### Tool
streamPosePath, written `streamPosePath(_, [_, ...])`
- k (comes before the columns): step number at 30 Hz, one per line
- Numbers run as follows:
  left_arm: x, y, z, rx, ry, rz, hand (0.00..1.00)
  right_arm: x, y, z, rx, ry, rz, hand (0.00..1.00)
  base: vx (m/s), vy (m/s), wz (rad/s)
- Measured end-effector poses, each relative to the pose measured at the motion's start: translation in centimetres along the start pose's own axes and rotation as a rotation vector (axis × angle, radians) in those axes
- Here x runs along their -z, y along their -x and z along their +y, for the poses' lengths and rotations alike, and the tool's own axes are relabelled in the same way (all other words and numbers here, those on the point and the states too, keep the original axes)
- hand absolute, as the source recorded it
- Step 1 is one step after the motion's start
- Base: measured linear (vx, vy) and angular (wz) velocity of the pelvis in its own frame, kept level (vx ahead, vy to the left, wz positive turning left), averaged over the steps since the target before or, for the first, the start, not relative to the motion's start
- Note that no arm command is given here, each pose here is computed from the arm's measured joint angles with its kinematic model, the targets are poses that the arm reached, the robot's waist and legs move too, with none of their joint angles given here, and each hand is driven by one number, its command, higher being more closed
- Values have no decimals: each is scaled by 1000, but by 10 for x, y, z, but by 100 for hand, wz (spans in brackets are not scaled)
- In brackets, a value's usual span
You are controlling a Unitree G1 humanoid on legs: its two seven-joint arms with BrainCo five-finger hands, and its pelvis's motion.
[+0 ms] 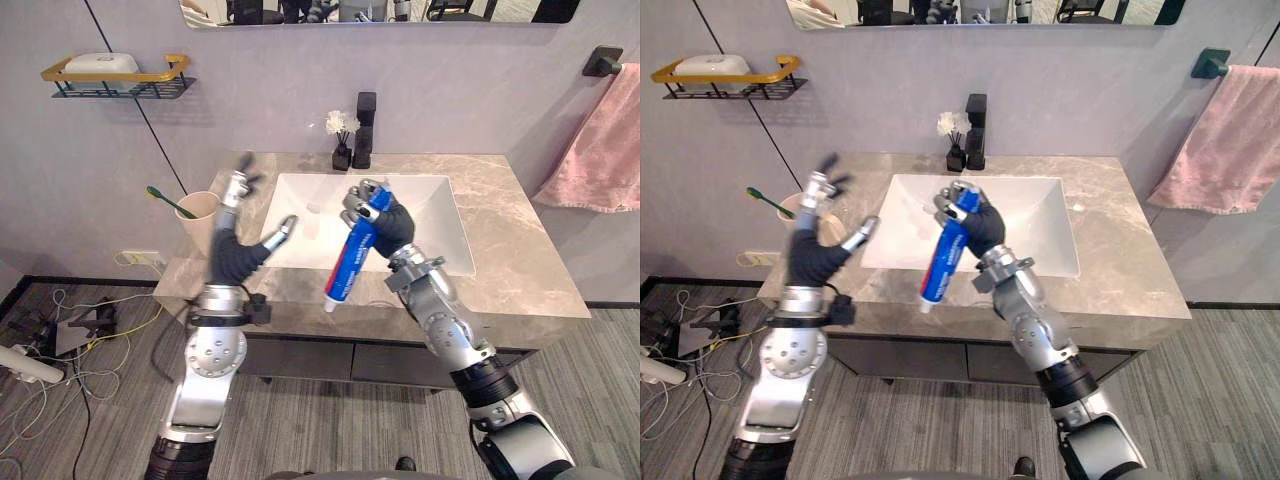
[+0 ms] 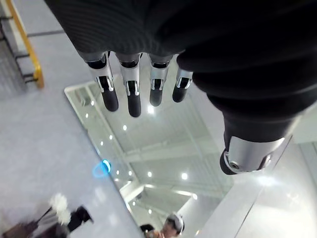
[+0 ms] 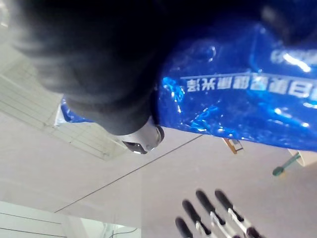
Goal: Organize washtable
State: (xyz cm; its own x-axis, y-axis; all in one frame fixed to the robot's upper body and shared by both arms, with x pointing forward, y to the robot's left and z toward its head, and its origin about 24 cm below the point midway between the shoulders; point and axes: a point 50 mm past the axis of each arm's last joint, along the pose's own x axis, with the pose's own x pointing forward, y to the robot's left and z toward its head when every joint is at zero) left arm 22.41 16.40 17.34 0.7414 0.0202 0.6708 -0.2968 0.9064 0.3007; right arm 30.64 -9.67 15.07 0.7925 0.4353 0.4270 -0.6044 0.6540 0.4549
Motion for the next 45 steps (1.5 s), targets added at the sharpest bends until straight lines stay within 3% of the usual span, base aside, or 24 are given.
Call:
streamPosePath(6, [1, 7, 37, -156, -76, 19, 0, -9, 1, -4, 17, 10, -39, 100, -17, -21, 0])
streamPosePath(12, [20, 46, 88, -427, -101, 211, 0, -32, 19, -15, 101, 56, -151, 100, 7, -13, 3])
streamPosePath(18, [70, 113, 126, -754, 34, 535, 0, -39, 45, -41, 256, 79, -195, 100, 1, -18, 8])
streamPosePath(20, [79, 129, 127, -791, 56, 607, 0, -39, 47, -42, 266, 79, -194, 100, 0, 0, 0])
streamPosePath(28, [112, 203, 110, -793, 111, 969, 0, -39, 49, -44, 284, 60, -215, 100, -7, -13, 4])
streamPosePath(32, [128, 237, 83, -748, 182, 1162, 0, -39, 50, -44, 287, 68, -221, 100, -3, -36, 8])
streamPosePath(36, [138, 265, 49, -608, 269, 1349, 0, -40, 50, -44, 287, 80, -229, 100, -21, -25, 7])
streamPosePath(45, [138, 304, 2, -402, 376, 1583, 0, -40, 45, -40, 287, 136, -223, 100, -50, -37, 3])
